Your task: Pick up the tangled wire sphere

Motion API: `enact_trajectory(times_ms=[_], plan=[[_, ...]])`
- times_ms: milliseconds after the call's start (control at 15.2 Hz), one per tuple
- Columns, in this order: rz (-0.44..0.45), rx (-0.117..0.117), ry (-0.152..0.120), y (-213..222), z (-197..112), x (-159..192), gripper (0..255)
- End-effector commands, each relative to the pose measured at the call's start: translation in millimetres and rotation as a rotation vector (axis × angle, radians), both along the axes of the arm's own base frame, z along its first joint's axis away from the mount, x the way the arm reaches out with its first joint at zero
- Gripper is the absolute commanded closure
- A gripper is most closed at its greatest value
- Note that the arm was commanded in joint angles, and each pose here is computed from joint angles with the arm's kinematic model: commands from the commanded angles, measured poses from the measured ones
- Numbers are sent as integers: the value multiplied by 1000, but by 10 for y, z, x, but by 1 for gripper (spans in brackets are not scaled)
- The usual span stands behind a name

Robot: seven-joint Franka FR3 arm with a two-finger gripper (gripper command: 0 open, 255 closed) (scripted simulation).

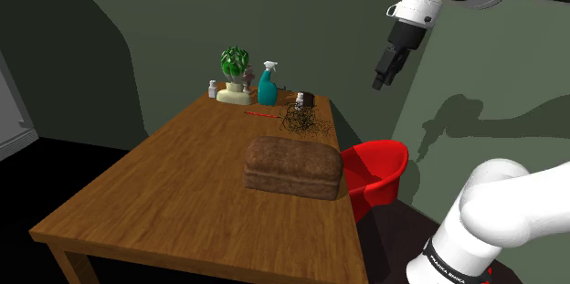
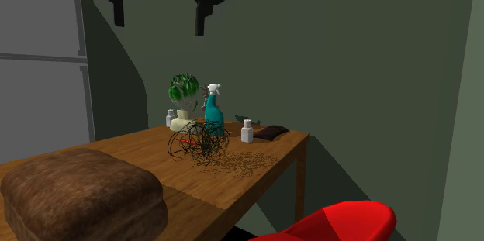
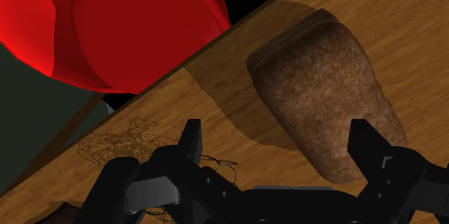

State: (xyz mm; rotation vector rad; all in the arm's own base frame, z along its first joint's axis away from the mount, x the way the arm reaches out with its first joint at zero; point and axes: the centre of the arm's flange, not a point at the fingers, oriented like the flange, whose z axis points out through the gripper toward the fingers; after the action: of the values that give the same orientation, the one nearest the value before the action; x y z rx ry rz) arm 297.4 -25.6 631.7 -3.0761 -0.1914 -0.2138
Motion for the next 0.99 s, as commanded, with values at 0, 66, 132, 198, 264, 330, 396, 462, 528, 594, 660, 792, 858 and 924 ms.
enact_trajectory(times_ms=[0, 66, 132, 198, 264, 330, 396, 462, 528, 594, 660, 792, 858, 924], plan=[[0, 0, 0, 0, 0, 0, 0], [-10, -5, -7, 2, -82, 92, 0], [-19, -9, -15, 3, -163, 185, 0], [-29, -14, -22, 2, -243, 279, 0], [-39, -19, -29, 1, -323, 373, 0], [-49, -23, -36, -2, -402, 468, 0], [-58, -28, -44, -7, -480, 563, 0], [-68, -33, -51, -12, -557, 659, 0], [-78, -37, -58, -19, -634, 755, 0], [-87, -42, -65, -27, -710, 851, 0], [-97, -47, -73, -37, -785, 949, 0], [-117, -56, -87, -60, -934, 1144, 0], [-126, -61, -95, -73, -1007, 1243, 0], [-136, -65, -102, -88, -1079, 1342, 0]])
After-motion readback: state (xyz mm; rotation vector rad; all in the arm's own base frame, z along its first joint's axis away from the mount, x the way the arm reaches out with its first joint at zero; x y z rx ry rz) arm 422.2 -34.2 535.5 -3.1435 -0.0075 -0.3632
